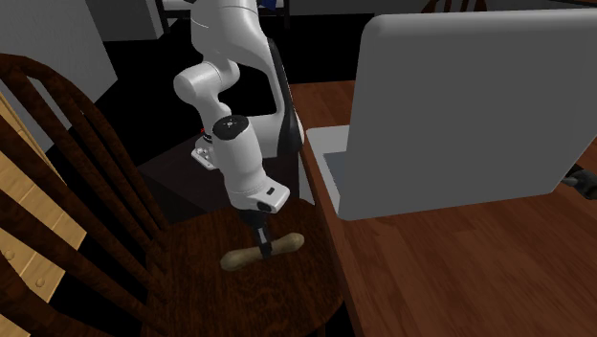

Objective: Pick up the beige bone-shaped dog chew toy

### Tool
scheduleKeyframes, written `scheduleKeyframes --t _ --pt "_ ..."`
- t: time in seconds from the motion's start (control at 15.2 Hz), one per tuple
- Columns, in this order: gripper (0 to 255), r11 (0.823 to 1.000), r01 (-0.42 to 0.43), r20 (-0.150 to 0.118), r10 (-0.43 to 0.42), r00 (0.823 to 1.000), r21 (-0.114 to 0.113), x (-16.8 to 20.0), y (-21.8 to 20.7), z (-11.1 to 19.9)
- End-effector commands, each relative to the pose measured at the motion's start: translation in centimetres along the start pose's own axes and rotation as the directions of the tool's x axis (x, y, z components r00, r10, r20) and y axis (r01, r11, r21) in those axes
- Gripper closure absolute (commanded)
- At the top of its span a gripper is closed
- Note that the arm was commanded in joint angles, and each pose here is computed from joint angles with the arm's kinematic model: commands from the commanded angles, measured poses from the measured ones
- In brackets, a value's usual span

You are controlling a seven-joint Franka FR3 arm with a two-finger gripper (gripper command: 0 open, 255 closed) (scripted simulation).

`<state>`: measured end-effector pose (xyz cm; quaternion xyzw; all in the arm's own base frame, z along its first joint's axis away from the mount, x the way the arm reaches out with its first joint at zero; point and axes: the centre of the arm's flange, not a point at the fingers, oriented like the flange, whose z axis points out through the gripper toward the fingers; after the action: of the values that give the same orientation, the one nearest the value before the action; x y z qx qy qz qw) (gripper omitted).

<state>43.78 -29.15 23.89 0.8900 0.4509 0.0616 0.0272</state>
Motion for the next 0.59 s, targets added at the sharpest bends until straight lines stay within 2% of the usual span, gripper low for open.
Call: scheduleKeyframes --t 0.0,0.53 --pt "255 1.0 -0.001 0.01 0.001 1.0 0.025 0.2 -0.6 0.1" --pt "255 1.0 -0.001 0.01 0.001 1.0 0.025 0.5 -0.2 -4.1"
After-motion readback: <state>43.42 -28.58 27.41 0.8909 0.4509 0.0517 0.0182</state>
